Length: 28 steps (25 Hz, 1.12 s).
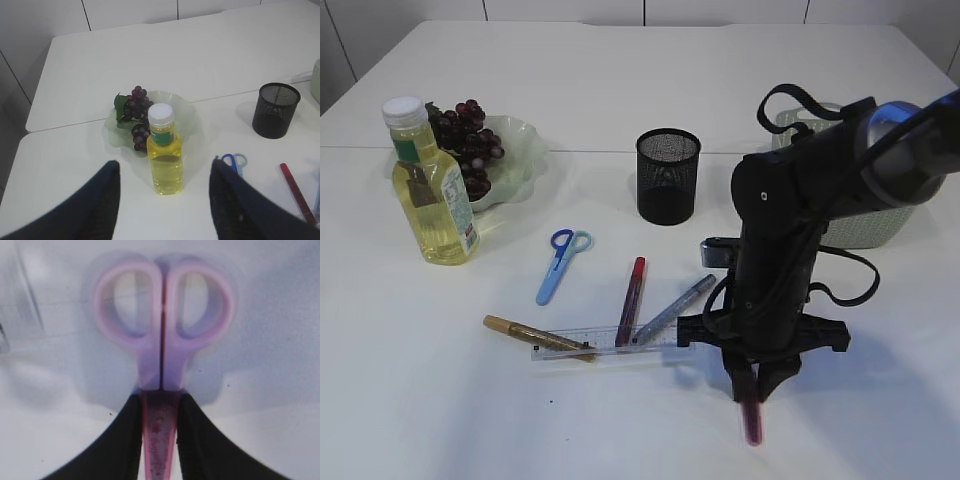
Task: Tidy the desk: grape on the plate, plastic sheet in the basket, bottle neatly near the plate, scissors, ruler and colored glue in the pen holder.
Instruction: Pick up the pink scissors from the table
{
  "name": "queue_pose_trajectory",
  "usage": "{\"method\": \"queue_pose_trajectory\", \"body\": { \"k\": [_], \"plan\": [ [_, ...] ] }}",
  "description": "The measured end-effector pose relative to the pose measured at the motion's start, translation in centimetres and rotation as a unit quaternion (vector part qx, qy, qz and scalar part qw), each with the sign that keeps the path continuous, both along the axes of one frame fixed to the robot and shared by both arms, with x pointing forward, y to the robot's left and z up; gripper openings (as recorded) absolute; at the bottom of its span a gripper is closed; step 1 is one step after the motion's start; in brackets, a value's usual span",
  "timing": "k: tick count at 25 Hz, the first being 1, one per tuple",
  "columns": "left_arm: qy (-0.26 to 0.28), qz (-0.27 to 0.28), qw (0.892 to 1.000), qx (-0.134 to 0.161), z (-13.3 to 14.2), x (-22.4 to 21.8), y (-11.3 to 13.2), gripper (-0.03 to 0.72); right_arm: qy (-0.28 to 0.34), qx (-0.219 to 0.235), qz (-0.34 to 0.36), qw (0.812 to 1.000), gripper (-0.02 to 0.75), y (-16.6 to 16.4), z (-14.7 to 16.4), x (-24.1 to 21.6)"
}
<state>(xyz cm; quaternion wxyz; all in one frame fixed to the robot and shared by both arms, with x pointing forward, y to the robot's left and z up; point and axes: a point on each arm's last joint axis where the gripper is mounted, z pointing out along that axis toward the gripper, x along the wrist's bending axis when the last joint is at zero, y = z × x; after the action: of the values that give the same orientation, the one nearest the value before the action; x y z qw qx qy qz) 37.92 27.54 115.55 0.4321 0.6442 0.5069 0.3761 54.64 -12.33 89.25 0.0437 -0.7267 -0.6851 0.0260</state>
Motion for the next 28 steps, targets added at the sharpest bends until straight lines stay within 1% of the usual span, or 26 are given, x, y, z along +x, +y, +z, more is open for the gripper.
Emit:
{"method": "queue_pose_trajectory", "body": {
  "k": [12,19,24,28],
  "plan": [
    [0.000,0.000,1.000,0.000,0.0,0.0,0.0,0.415,0.002,-0.012,0.054,0.998,0.189,-0.4,0.2,-0.2],
    [0.010,0.000,1.000,0.002,-0.3,0.5,-0.1,0.415,-0.015,-0.009,0.080,0.997,0.188,-0.5,1.4,-0.2],
    [0.015,0.000,1.000,0.003,-0.5,0.8,-0.1,0.415,-0.019,-0.007,0.097,0.995,0.188,-0.5,1.6,-0.2],
    [0.016,0.000,1.000,0.003,-0.5,0.8,-0.2,0.415,-0.044,0.001,0.102,0.994,0.188,-0.4,2.1,0.1]
  ]
}}
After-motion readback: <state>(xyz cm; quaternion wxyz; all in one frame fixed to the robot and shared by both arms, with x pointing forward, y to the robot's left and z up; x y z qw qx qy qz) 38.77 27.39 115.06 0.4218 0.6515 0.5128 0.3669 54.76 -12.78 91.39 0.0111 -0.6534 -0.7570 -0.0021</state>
